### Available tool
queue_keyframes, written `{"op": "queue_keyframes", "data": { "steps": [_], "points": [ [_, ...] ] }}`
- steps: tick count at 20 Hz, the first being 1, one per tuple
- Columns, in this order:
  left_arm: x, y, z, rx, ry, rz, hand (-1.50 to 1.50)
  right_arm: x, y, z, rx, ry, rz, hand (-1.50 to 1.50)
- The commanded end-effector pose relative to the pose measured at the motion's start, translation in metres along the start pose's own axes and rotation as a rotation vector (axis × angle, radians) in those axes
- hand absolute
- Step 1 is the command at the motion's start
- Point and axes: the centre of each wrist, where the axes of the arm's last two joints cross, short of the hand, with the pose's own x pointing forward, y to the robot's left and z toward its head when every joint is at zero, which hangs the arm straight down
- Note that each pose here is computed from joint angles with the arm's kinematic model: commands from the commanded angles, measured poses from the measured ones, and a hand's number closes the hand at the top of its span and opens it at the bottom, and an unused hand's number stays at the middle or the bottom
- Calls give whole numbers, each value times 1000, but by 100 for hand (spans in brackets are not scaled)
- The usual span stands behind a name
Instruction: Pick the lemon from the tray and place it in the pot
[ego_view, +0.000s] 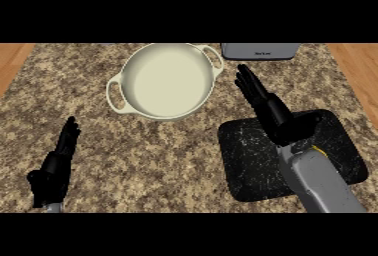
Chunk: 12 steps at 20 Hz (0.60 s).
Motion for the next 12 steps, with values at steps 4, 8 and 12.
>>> {"op": "queue_keyframes", "data": {
  "steps": [4,8,12],
  "points": [
    [51,-16,-21,-90,-16,129,0,4,-60,34,132,96,-98,-150],
    [42,-31,-16,-125,39,203,0,47,-119,41,122,167,632,150],
    [66,-39,-25,-168,67,244,0,27,-147,97,-63,-142,558,-150]
  ]
}}
